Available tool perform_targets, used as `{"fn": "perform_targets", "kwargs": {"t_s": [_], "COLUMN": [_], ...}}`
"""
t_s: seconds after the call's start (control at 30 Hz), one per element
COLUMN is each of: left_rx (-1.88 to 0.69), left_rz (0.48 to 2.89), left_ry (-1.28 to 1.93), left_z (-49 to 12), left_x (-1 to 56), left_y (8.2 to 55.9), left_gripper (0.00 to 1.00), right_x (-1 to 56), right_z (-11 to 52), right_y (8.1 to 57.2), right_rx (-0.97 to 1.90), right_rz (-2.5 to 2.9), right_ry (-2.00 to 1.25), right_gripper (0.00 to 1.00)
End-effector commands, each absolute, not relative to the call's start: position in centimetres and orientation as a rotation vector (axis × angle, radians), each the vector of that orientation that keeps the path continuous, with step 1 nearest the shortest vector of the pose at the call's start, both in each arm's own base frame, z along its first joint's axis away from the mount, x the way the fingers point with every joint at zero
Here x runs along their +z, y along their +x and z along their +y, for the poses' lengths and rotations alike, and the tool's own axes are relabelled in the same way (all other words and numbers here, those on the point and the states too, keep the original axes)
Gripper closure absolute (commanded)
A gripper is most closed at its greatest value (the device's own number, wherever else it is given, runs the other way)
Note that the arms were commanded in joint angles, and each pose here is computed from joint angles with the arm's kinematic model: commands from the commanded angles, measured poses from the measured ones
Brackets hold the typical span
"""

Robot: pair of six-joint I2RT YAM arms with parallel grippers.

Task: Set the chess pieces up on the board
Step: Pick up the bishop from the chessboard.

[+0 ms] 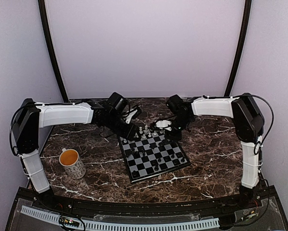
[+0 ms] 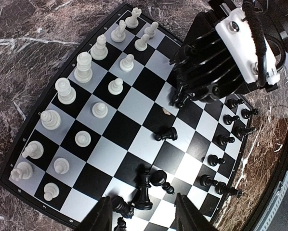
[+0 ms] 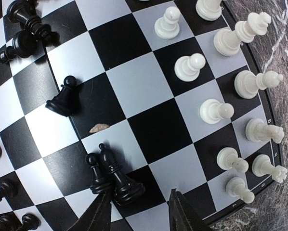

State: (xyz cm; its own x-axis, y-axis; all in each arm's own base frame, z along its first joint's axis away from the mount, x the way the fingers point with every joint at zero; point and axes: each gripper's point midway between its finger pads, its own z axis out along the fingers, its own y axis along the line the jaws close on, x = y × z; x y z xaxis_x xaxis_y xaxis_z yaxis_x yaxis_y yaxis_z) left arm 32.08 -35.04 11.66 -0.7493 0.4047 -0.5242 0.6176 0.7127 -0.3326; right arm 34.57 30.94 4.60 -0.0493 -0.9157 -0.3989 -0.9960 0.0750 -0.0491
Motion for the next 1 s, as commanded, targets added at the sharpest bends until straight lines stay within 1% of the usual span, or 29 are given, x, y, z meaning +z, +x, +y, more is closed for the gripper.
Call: {"fn": "perform_targets", "kwargs": {"t_s": [0.0,0.13,0.2,0.4,0.57,0.7,0.83,0.97], "left_rx": [-0.722,-0.728,-0.725,-0.731,-0.762,-0.812,-0.887,-1.057], "left_rz": [2.453,2.447,2.443,2.429,2.401,2.364,2.304,2.217], "left_ry": [0.765,0.764,0.759,0.764,0.768,0.755,0.726,0.662], "left_z": [-34.6,-34.5,-34.3,-34.2,-34.6,-35.2,-36.0,-37.2], "left_x": [13.5,13.5,13.5,13.6,14.0,14.5,15.7,17.4], "left_y": [32.0,31.9,31.9,31.7,31.7,31.8,31.9,31.4], "left_gripper": [0.53,0.53,0.53,0.52,0.53,0.52,0.52,0.52], "right_x": [4.5,4.1,3.9,3.5,4.0,5.9,9.4,13.1], "right_z": [31.9,32.1,32.2,32.1,31.7,31.6,31.5,31.7], "right_y": [34.6,34.1,33.7,33.0,33.2,33.3,33.5,33.2], "right_rx": [0.325,0.321,0.325,0.348,0.320,0.381,0.511,0.660], "right_rz": [1.973,1.948,1.937,1.956,2.000,2.031,2.028,1.991], "right_ry": [-1.980,-2.032,-2.061,-2.089,-2.027,-1.927,-1.789,-1.652], "right_gripper": [0.59,0.59,0.60,0.73,0.80,0.83,0.84,0.84]}}
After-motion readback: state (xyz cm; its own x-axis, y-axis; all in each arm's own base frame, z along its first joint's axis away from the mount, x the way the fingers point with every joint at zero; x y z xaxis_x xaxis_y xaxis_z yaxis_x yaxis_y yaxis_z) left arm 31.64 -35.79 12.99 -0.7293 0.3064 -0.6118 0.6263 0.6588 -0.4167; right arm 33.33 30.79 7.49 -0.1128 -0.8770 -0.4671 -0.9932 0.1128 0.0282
